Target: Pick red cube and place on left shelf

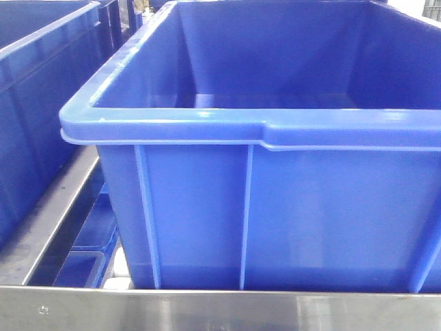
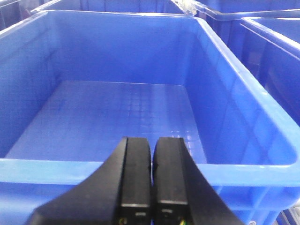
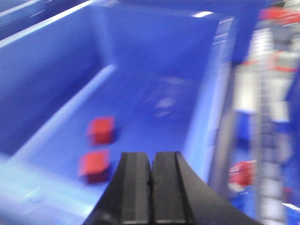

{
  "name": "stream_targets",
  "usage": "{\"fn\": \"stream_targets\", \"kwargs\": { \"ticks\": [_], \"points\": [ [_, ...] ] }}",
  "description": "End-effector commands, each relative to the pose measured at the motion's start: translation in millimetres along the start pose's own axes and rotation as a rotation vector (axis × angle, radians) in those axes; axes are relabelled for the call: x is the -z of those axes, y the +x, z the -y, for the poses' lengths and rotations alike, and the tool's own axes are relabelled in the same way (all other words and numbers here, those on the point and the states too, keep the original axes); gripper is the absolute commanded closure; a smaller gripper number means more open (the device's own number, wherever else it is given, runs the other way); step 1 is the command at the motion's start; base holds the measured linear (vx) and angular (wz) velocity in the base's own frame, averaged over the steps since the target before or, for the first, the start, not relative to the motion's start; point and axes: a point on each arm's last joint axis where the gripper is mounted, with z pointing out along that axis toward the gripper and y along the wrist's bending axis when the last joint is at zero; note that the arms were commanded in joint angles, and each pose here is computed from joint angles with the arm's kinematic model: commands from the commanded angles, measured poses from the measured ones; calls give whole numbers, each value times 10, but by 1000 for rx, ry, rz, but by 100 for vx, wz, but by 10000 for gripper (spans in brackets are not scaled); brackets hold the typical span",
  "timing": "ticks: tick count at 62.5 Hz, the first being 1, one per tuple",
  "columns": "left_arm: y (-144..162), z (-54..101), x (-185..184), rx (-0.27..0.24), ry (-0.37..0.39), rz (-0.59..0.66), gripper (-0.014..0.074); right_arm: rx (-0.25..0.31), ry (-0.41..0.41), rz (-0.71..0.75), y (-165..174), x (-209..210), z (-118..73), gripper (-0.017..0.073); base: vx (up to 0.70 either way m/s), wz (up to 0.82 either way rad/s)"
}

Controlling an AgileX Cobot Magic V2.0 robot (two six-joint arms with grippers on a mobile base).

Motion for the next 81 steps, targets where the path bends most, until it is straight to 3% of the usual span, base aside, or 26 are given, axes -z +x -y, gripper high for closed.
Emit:
{"fn": "stream_targets", "kwargs": {
  "ticks": [1, 10, 18, 28, 43, 81],
  "points": [
    [-5, -6, 2, 9, -1, 75, 492, -10, 92, 166, -144, -7, 39, 505, 0, 0],
    [-5, -6, 2, 9, -1, 75, 492, -24, 239, 196, 21, -56, 124, 505, 0, 0],
    [-5, -6, 2, 9, -1, 75, 492, -56, 298, 224, 219, -99, 168, 505, 0, 0],
    [-5, -6, 2, 9, -1, 75, 492, -100, 305, 232, 442, -130, 179, 505, 0, 0],
    [-5, -6, 2, 9, -1, 75, 492, -85, 297, 283, 446, -16, 137, 505, 0, 0],
    [-5, -6, 2, 9, -1, 75, 492, -83, 294, 227, 490, -36, 137, 505, 0, 0]
  ]
}}
